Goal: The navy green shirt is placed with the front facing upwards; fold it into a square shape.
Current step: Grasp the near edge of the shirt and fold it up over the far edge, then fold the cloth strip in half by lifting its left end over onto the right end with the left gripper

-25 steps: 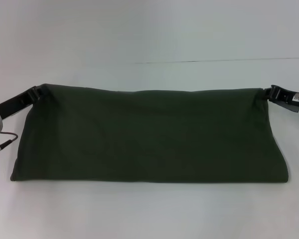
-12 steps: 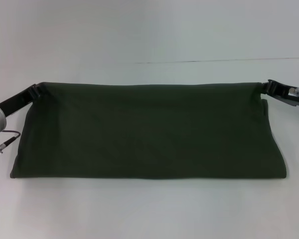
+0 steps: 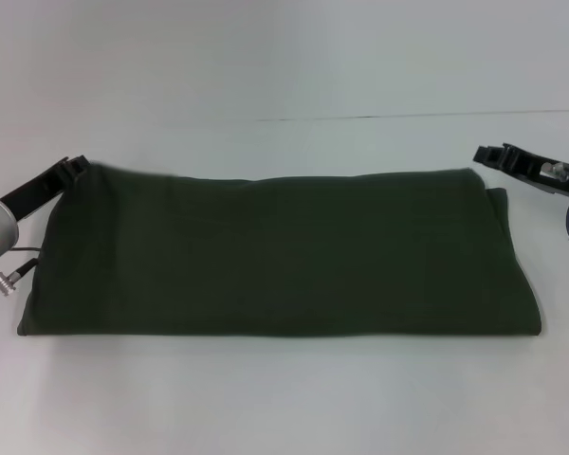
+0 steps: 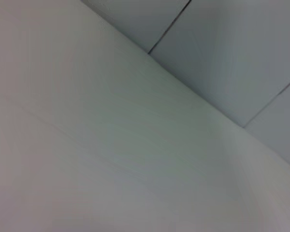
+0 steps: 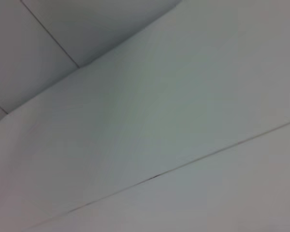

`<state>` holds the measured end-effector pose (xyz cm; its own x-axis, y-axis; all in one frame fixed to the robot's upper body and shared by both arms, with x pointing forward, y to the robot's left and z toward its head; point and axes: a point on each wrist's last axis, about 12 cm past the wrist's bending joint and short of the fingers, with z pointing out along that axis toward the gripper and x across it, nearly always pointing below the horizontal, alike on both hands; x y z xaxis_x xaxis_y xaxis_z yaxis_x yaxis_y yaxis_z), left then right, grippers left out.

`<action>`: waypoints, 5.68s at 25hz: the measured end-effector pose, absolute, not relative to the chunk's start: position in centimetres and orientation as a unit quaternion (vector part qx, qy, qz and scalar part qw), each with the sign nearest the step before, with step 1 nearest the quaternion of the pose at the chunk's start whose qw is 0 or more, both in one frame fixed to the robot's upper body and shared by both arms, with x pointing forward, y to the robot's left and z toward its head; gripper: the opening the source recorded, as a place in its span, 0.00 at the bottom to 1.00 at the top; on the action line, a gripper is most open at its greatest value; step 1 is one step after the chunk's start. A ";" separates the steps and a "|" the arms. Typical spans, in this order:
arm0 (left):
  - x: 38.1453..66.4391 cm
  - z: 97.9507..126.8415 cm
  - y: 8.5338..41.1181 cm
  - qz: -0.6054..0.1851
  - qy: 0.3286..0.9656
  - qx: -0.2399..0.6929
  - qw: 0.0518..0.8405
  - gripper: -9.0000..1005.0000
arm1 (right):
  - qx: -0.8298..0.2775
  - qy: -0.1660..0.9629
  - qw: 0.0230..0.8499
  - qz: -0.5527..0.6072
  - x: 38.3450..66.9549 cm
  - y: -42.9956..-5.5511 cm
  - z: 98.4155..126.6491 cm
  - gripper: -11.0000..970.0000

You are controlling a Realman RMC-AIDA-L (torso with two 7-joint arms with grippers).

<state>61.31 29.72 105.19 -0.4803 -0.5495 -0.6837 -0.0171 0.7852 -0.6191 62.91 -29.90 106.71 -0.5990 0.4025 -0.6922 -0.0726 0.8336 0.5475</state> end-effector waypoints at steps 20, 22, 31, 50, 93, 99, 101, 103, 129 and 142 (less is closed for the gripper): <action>57.5 106.1 32.6 -0.373 0.762 -0.166 0.502 0.57 | 0.122 0.805 0.470 0.343 60.3 -33.6 107.4 0.72; 57.0 106.5 32.8 -0.385 0.772 -0.133 0.488 0.57 | 0.111 0.803 0.466 0.355 59.7 -34.2 107.7 0.78; 55.4 109.4 37.0 -0.337 0.868 -0.052 0.362 0.57 | 0.040 0.814 0.426 0.393 57.4 -35.3 108.1 0.85; 55.3 109.1 37.7 -0.257 0.932 -0.026 0.253 0.57 | 0.029 0.818 0.414 0.399 56.2 -35.5 107.6 0.85; 56.3 108.6 35.7 -0.242 0.947 0.030 0.209 0.01 | 0.011 0.848 0.361 0.388 57.3 -35.6 109.4 0.85; 56.3 108.7 35.6 -0.245 0.946 0.034 0.207 0.01 | 0.033 0.919 0.237 0.314 58.8 -37.4 113.6 0.85; 56.3 108.8 35.6 -0.245 0.946 0.037 0.207 0.01 | 0.041 0.937 0.198 0.285 59.2 -37.7 114.3 0.85; 56.3 108.8 35.5 -0.247 0.946 0.041 0.206 0.01 | 0.042 0.948 0.174 0.265 59.3 -37.7 114.4 0.85; 56.3 108.9 35.4 -0.251 0.945 0.048 0.204 0.01 | 0.006 0.956 0.116 0.269 59.2 -33.0 110.2 0.85; 56.2 108.9 35.4 -0.252 0.945 0.047 0.204 0.01 | -0.006 0.958 0.111 0.263 59.4 -32.4 110.3 0.75</action>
